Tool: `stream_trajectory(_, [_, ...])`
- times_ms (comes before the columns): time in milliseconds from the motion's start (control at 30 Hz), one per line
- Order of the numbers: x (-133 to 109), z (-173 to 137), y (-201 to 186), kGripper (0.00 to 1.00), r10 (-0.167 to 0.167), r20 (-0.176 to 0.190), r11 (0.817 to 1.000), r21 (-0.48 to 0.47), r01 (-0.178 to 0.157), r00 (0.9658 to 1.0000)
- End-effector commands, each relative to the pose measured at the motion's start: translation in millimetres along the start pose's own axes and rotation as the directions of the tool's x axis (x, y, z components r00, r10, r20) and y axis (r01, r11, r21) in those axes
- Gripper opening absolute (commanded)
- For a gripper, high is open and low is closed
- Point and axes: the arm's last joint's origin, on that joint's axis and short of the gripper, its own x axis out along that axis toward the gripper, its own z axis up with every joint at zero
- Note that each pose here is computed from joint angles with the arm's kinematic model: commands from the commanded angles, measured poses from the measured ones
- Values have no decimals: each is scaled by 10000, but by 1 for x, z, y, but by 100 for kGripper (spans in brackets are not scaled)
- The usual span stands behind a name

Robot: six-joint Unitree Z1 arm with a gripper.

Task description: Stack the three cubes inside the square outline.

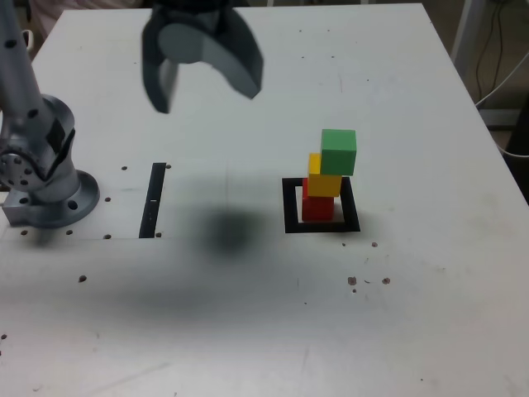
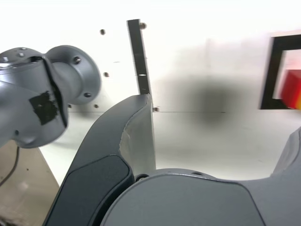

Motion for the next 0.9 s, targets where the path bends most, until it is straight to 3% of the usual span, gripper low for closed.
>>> stream_trajectory(0, [5,-14,0,100,-83,-42,9999,-67,82,10000])
stream_trajectory(400, [47,-53,-1,100,-429,-500,9987,-279,416,9978])
stream_trajectory(867, [116,-48,-7,100,-776,-679,9967,-307,757,9947])
